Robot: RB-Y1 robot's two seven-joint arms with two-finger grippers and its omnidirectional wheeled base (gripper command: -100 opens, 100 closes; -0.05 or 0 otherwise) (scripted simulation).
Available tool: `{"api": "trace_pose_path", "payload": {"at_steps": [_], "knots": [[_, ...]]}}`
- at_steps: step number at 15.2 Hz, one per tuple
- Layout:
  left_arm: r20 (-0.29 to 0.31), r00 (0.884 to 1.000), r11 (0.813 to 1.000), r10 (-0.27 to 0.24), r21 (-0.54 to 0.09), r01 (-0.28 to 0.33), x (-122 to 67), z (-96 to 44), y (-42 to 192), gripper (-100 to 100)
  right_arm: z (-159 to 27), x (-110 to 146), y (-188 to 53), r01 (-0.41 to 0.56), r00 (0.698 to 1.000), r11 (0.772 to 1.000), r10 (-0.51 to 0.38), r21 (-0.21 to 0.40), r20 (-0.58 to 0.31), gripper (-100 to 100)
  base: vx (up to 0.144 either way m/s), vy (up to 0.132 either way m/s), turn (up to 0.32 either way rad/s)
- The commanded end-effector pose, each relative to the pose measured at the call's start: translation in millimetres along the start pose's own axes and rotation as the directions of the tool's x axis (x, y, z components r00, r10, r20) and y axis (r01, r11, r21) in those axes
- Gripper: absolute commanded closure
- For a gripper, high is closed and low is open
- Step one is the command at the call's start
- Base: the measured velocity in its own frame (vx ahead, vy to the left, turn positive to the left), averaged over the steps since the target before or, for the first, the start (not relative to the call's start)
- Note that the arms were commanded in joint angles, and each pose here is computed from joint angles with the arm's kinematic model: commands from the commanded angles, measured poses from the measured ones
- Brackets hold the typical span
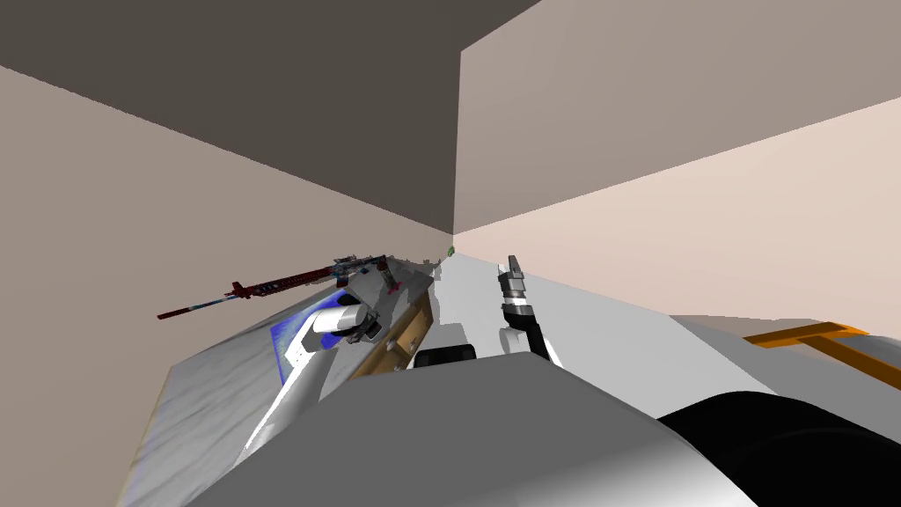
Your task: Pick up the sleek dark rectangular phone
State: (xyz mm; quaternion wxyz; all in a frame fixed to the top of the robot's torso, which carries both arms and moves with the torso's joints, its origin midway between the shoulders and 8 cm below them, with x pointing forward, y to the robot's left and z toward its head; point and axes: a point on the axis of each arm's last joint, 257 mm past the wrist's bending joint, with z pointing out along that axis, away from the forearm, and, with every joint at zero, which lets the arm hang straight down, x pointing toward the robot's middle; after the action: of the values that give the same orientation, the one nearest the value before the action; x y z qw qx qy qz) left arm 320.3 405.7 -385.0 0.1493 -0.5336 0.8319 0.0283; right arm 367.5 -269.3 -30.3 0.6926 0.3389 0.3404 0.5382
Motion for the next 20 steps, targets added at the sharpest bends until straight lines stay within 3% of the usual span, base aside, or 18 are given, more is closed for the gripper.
{"api": "trace_pose_path", "payload": {"at_steps": [1, 6, 11, 13, 14, 18, 20], "knots": [[-0.018, 1.000, 1.000, 0.004, -0.030, -0.005, 2.0, -1.3, 7, -100, 0.0, 0, 0, 0.000, 1.000, 1.000, 0.000, 0.000, 0.000, 0, 0.052, -0.032, -0.001], [-0.055, 0.998, 0.995, 0.015, -0.099, -0.020, 2.9, -3.3, 24, -100, 0.0, 0, 0, 0.000, 1.000, 1.000, 0.000, 0.000, 0.000, 0, 0.040, -0.025, -0.004], [-0.048, 0.999, 0.996, 0.005, -0.086, -0.009, 7.0, 16.1, 20, -100, 0.0, 0, 0, 0.000, 1.000, 1.000, 0.000, 0.000, 0.000, 0, -0.003, 0.013, -0.020], [-0.049, 0.999, 0.996, 0.006, -0.087, -0.010, 7.7, 15.1, 20, -100, 0.0, 0, 0, 0.000, 1.000, 1.000, 0.000, 0.000, 0.000, 0, -0.012, 0.020, -0.016], [-0.048, 0.999, 0.996, 0.005, -0.086, -0.009, 7.7, 15.8, 20, 100, 0.0, 0, 0, 0.000, 1.000, 1.000, 0.000, 0.000, 0.000, 0, -0.003, 0.006, -0.001], [-0.048, 0.999, 0.996, 0.007, -0.086, -0.012, 7.8, 15.8, 20, 100, 0.0, 0, 0, 0.000, 1.000, 1.000, 0.000, 0.000, 0.000, 0, 0.000, 0.000, 0.000], [-0.049, 0.999, 0.996, 0.010, -0.087, -0.014, 4.3, 4.6, 20, 100, 0.0, 0, 0, 0.000, 1.000, 1.000, 0.000, 0.000, 0.000, 0, 0.010, -0.018, 0.042]]}}
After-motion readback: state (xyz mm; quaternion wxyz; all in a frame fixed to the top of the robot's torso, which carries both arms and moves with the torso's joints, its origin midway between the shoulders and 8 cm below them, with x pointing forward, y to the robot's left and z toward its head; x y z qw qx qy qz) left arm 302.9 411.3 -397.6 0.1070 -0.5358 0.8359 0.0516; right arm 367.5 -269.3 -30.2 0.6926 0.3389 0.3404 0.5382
